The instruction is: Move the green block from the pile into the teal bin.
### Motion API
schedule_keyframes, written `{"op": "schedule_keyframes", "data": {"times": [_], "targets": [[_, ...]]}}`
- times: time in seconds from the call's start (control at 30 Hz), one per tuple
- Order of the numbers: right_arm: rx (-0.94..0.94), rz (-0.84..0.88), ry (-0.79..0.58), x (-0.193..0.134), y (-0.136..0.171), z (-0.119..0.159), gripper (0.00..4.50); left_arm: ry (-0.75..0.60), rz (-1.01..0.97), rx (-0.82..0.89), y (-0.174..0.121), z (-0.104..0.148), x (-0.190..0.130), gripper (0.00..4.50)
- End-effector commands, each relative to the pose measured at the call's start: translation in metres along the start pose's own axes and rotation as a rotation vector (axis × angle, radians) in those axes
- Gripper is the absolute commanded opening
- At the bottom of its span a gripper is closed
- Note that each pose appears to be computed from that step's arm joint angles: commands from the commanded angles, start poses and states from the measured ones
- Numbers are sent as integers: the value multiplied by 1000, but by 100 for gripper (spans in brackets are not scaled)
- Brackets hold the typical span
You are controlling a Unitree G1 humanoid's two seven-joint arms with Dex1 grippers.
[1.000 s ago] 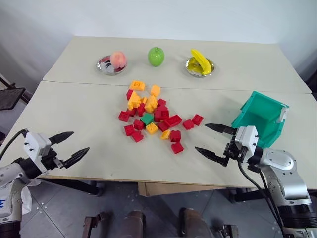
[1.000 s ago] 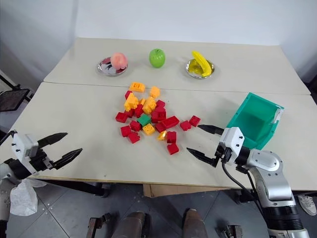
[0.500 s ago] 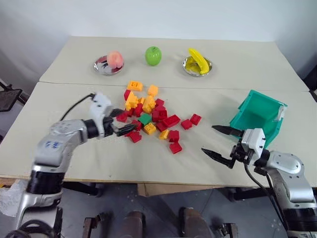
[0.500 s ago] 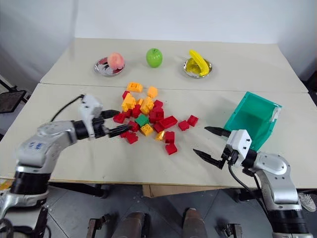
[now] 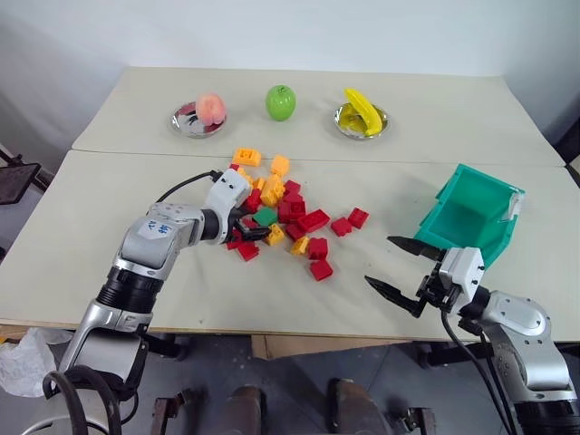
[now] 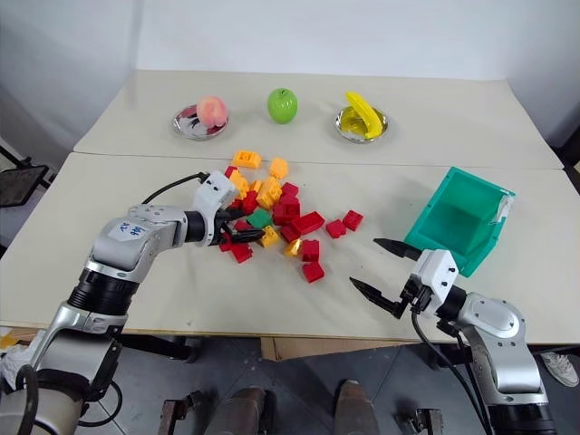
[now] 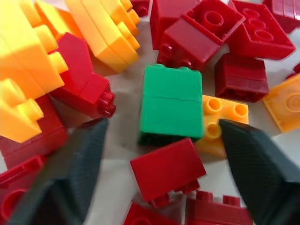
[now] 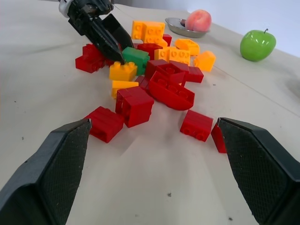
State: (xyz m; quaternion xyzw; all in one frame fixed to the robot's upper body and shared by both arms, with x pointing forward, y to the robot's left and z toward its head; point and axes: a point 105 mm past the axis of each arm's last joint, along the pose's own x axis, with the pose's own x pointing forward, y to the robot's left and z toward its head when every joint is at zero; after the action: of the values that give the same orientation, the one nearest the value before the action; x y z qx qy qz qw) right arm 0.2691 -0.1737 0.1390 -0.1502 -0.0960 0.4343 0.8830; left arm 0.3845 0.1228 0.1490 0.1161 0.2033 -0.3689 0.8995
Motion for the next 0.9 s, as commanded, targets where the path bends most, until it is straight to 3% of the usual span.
{"op": "schedule_keyframes", "data": {"times": [0.03,0.2,0.37,0.57,0.63,0.8,0.9], "targets": [[-41,-6,-42,1,0,14,450,-16,24,26,8,4,-3,264],[-42,-6,-44,3,1,17,450,-50,-20,29,5,15,1,147],[-43,-12,-37,3,1,20,450,-177,-95,116,0,44,-5,147],[-48,-70,-3,-11,-4,17,450,-461,-440,379,-57,103,-27,147],[-65,-132,40,-30,-11,15,450,-506,-614,478,-94,117,-20,147],[-95,-254,134,-71,-19,13,450,-442,-784,667,-152,113,30,147],[-100,-322,173,-91,-16,15,450,-379,-820,667,-172,98,62,147]]}}
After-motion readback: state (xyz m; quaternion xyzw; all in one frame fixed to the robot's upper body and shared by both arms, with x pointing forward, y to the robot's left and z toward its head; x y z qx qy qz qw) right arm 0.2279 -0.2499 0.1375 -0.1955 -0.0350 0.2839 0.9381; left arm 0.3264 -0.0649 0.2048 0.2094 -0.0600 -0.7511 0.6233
